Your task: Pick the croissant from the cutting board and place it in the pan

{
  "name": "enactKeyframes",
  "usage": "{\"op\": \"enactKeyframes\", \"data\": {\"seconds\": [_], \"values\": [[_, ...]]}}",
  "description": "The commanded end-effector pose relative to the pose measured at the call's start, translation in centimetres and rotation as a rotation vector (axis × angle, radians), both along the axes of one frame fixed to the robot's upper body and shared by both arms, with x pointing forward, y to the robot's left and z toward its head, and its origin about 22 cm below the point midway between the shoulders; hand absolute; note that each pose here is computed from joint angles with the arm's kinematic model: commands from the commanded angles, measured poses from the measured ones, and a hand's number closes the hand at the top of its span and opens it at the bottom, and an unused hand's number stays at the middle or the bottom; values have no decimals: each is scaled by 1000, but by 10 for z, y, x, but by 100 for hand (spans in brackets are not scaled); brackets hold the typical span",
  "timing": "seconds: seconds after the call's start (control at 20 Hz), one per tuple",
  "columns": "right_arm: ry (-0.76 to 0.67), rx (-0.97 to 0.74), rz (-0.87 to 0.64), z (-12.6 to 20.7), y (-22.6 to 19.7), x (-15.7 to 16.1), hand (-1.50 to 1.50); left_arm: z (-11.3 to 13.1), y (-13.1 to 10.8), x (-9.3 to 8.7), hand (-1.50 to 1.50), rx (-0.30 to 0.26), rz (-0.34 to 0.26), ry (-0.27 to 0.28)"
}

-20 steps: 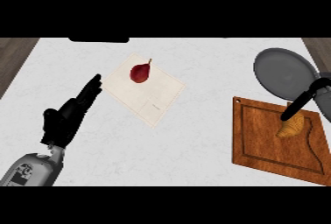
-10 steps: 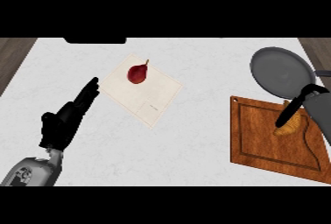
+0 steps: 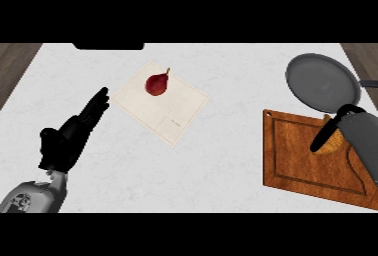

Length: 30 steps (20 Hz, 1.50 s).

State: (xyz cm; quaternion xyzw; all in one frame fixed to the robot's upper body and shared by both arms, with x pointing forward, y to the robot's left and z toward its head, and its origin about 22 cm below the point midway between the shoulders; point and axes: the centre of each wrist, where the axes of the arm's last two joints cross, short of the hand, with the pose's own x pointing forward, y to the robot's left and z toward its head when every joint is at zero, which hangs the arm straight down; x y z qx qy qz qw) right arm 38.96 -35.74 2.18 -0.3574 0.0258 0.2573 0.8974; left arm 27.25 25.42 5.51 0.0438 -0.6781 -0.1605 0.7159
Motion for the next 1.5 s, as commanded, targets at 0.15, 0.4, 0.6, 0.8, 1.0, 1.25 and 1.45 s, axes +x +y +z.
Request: {"op": "enactKeyframes", "data": {"seconds": [0.15,0.4,0.6,0.8,1.0,1.25,1.45], "values": [[61,67,84,-17,-1,-9,150,6,-18,8,0,-8,0,-4],[56,75,78,-18,2,-5,150,-13,-17,4,0,-4,-13,4],[26,39,91,-20,11,-4,150,-11,-11,1,0,-17,-4,-2],[-53,-49,116,1,24,10,150,-2,4,-6,0,-15,-16,11],[-373,77,629,25,96,22,150,-6,16,0,0,1,38,19],[-767,210,1153,52,197,7,150,-21,5,-6,0,-7,40,61],[-1073,123,1282,80,194,-12,150,-24,23,-10,0,19,121,64]]}}
